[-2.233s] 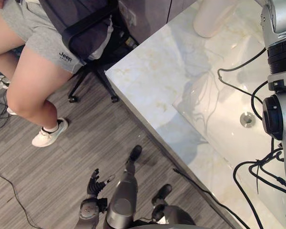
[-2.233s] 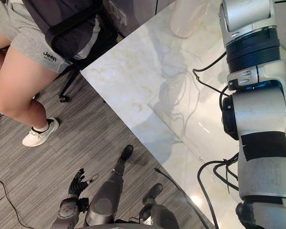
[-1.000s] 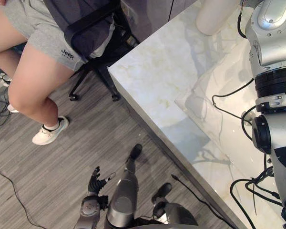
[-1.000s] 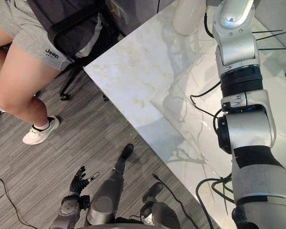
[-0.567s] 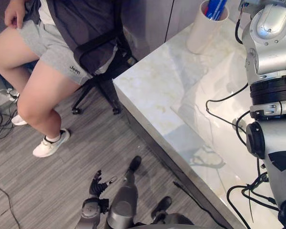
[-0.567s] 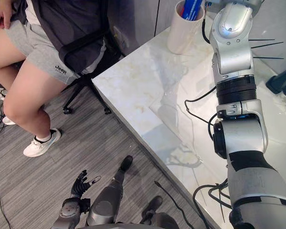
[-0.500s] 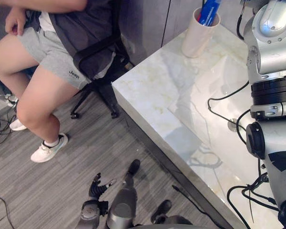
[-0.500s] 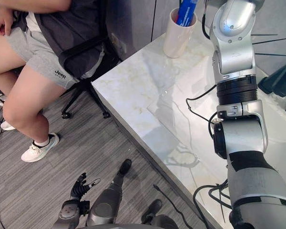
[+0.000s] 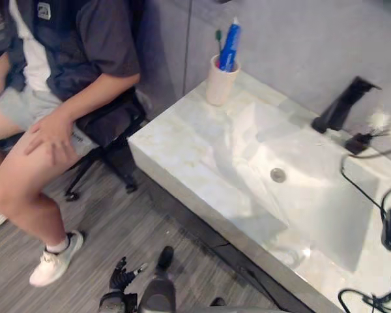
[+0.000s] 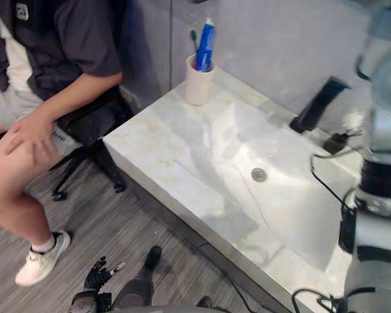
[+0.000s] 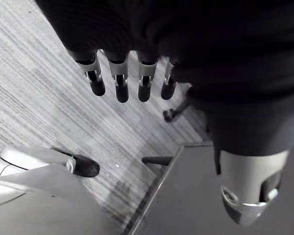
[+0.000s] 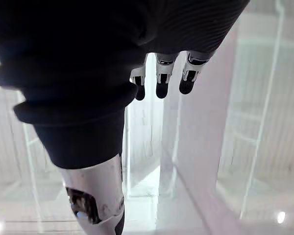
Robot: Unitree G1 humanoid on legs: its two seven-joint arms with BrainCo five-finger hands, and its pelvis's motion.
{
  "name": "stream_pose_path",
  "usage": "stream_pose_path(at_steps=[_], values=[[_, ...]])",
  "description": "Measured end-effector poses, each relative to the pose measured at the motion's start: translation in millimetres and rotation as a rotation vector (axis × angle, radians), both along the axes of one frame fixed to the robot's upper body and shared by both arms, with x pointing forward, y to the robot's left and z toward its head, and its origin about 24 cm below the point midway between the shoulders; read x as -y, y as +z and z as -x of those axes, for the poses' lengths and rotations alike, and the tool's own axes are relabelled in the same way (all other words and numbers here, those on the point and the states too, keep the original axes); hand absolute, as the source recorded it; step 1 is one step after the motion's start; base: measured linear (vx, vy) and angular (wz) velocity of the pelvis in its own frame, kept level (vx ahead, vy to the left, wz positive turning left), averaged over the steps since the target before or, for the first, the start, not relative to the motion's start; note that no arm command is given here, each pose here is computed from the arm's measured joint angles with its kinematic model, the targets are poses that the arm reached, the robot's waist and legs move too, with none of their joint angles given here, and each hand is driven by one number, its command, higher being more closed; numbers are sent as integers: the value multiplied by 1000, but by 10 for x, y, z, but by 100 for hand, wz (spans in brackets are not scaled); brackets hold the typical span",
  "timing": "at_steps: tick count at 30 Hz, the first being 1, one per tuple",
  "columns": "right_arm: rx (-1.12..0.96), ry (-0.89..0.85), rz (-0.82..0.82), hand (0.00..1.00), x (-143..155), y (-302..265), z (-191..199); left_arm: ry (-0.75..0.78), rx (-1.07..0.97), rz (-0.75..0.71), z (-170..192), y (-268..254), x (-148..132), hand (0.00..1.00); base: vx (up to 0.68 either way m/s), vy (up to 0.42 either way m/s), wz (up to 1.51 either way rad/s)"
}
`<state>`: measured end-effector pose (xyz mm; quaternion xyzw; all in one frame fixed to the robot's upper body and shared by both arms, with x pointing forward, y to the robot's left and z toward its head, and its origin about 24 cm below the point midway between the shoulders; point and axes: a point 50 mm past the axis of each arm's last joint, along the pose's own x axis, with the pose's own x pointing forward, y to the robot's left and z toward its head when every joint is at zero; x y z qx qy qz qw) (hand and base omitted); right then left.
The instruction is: Organize washtable
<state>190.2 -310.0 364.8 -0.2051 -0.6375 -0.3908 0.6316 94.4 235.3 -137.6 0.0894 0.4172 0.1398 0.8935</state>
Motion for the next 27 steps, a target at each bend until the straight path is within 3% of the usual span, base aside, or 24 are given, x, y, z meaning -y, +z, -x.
stream_pose_path(at_steps=[4,6,10,12,16,21,27], values=[[-55,-217,-230,0,575,-555,366,45,-19,9,80,-29,-12,0,-47,37,-69],[-180,-317,-416,0,802,-1157,520,77,-39,17,164,-55,-12,0,-41,16,-69],[-459,-499,-743,0,921,-2217,925,129,-22,66,147,-83,127,0,-30,-2,-37],[-638,-603,-980,0,799,-2882,1261,149,-13,102,135,-101,254,0,-7,-3,-3],[-845,-598,-1276,0,387,-3641,1527,187,12,129,108,-92,337,0,-4,-3,0],[-1244,-301,-1697,0,-335,-4707,1585,170,23,135,54,-83,363,0,3,13,-1],[-1620,40,-1895,0,-923,-5211,1809,135,6,144,-3,-106,383,0,26,-7,14]])
